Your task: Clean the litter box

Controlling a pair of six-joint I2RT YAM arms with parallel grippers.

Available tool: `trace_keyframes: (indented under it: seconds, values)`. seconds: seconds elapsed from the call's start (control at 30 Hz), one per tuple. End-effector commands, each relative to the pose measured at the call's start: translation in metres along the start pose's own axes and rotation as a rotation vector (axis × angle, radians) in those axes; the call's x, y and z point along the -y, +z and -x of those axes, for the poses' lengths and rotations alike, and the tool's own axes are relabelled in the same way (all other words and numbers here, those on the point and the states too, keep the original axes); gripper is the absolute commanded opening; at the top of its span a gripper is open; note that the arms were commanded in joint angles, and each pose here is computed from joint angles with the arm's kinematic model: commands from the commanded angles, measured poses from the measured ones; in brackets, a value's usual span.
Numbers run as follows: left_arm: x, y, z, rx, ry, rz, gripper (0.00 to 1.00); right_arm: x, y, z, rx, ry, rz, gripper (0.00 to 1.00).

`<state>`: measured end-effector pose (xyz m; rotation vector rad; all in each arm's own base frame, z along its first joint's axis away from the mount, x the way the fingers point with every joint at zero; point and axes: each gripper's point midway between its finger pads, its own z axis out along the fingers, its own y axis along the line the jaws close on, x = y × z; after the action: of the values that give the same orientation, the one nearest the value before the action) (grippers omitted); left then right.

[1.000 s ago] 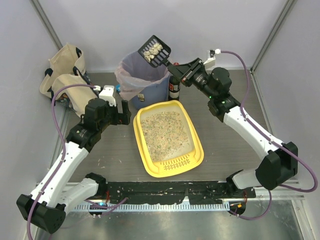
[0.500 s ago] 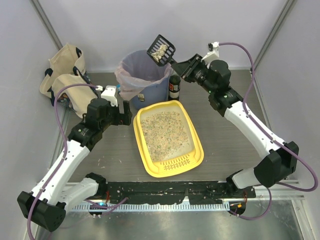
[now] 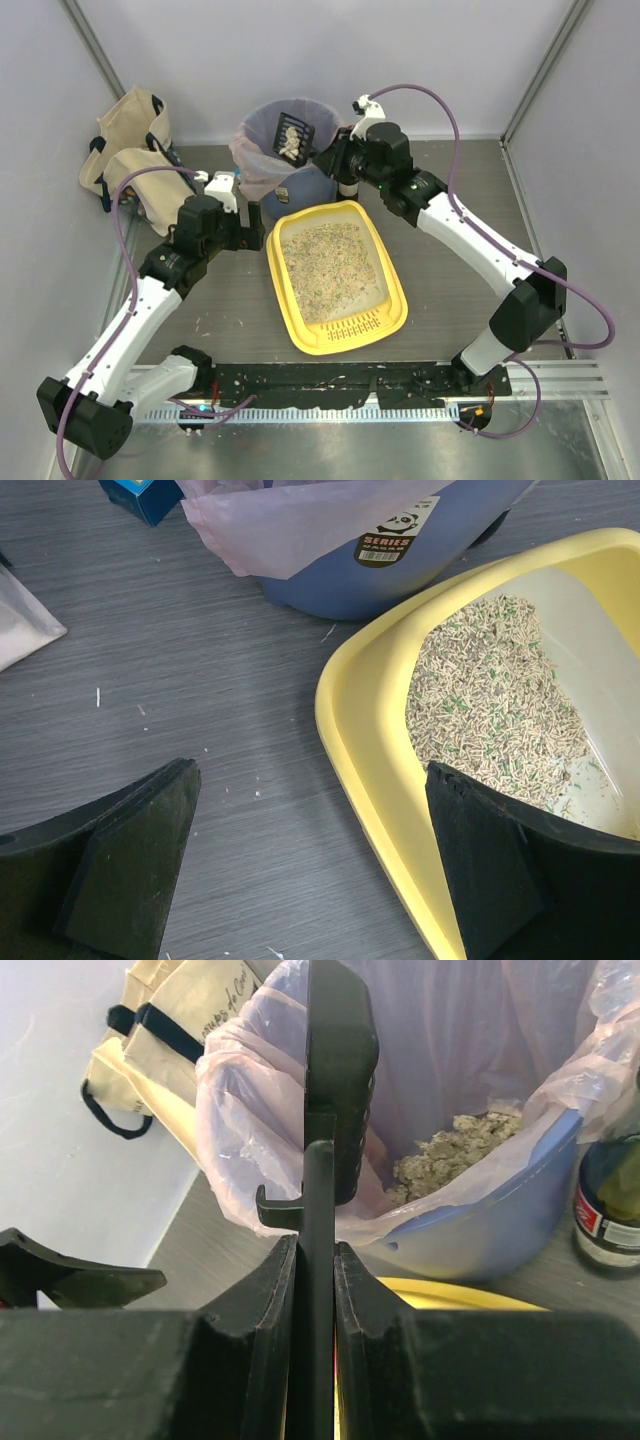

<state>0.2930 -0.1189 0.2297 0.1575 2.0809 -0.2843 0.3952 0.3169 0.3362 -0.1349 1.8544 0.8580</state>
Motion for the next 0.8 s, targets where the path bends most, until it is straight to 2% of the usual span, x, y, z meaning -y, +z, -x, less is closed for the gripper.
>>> trace_keyframes:
  seconds: [0.0,0.23,0.53,0.77]
  values:
    - [0.001,0.000,0.005,0.021,0.009,-0.004,1.00,0.000,-0.005,0.045,0.118,-0.115,-0.055,0.01]
    - [0.001,0.001,0.005,0.019,0.011,-0.003,1.00,0.005,0.001,0.032,0.077,-0.240,-0.070,0.01]
    - [-0.001,0.002,0.003,0.012,0.014,0.006,1.00,-0.032,0.007,0.017,0.030,-0.477,0.079,0.01]
    - [0.000,0.003,0.003,0.010,0.015,0.005,1.00,-0.027,0.005,0.006,0.014,-0.665,-0.023,0.01]
